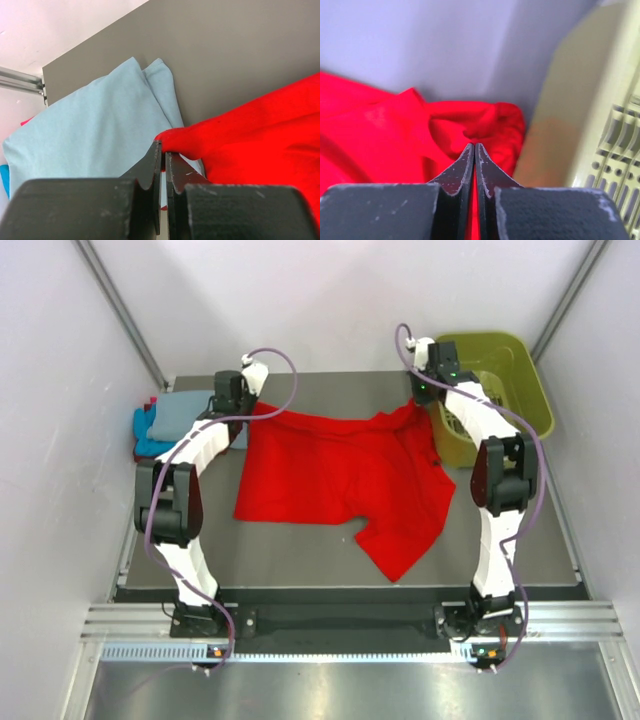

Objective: Fold and stack the t-shirts
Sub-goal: Flatten the tshirt out

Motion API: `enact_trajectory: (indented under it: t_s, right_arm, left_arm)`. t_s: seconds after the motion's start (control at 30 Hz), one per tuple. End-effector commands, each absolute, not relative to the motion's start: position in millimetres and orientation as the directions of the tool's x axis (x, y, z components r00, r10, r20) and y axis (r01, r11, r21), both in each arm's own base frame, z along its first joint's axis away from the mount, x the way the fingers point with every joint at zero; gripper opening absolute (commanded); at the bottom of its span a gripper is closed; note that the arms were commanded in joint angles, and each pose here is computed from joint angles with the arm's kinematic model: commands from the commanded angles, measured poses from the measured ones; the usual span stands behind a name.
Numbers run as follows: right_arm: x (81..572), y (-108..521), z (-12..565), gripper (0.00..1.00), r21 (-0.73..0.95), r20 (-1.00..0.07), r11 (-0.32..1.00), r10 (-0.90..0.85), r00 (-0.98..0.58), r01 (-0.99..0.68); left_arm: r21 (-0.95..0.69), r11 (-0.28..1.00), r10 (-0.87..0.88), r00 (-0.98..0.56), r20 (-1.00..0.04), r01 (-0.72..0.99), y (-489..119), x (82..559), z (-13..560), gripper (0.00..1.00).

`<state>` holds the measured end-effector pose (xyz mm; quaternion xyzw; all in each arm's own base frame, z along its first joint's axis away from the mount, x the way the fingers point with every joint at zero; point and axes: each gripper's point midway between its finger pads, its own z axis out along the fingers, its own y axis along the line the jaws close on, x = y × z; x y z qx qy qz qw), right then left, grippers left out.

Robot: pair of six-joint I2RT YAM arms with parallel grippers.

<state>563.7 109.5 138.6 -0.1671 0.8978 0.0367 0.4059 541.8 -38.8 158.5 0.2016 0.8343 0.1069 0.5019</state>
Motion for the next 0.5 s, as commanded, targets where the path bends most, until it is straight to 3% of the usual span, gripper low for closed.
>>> enact_trajectory:
  t_s: [0.0, 0.23, 0.47]
  right_arm:
    - [584.2, 62.6, 149.6, 0.0, -0.103, -0.768, 0.971, -0.215, -0.603, -0.216]
    - [581.6, 11.1, 153.4, 0.0, -0.142, -0.764, 0.982, -0.189, -0.617, -0.126]
    - [581.4, -0.8, 148.3, 0.0, -0.162, -0.758, 0.982, -0.189, -0.624, -0.1]
  left_arm:
    - [0.379, 0.9, 0.434, -0.363, -0.824, 0.215, -42.4, 538.0, 189.4, 0.0]
    - [0.384, 0.898, 0.439, -0.367, -0.82, 0.217, -45.4, 541.5, 186.3, 0.0]
    - [0.382, 0.897, 0.44, -0.362, -0.822, 0.223, -54.2, 545.4, 185.3, 0.0]
